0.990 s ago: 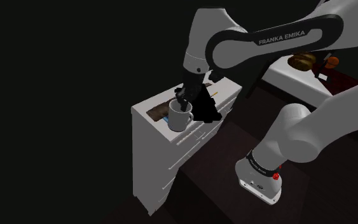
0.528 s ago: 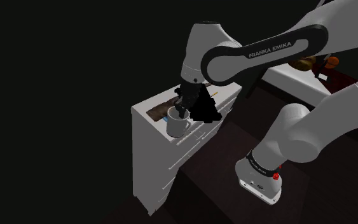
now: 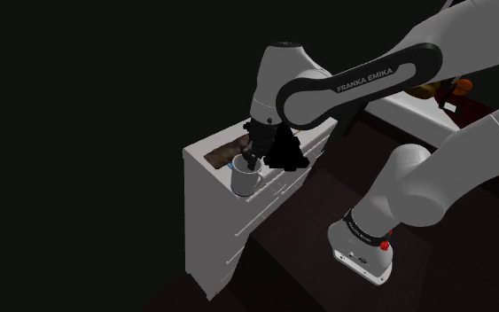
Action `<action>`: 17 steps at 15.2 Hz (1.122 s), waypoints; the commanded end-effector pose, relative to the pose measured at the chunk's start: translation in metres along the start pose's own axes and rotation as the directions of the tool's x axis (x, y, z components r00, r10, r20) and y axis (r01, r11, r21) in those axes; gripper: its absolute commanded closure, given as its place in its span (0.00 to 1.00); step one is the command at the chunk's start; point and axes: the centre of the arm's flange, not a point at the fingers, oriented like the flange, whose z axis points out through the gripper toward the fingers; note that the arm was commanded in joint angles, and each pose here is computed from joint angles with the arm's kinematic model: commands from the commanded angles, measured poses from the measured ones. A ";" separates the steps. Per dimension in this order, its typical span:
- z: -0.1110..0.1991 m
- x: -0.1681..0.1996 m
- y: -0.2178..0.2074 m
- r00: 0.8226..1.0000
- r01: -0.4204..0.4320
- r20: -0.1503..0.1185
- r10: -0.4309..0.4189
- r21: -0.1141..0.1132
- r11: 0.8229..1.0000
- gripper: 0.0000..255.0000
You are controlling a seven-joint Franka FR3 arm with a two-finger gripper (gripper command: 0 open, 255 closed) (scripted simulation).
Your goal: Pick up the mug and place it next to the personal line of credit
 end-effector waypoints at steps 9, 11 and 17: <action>0.000 0.000 0.000 1.000 0.000 0.000 0.000 0.000 1.000 0.00; -0.013 0.000 0.000 1.000 0.000 0.000 0.000 0.000 1.000 0.00; -0.050 0.000 0.000 1.000 0.000 0.000 0.000 0.000 1.000 0.00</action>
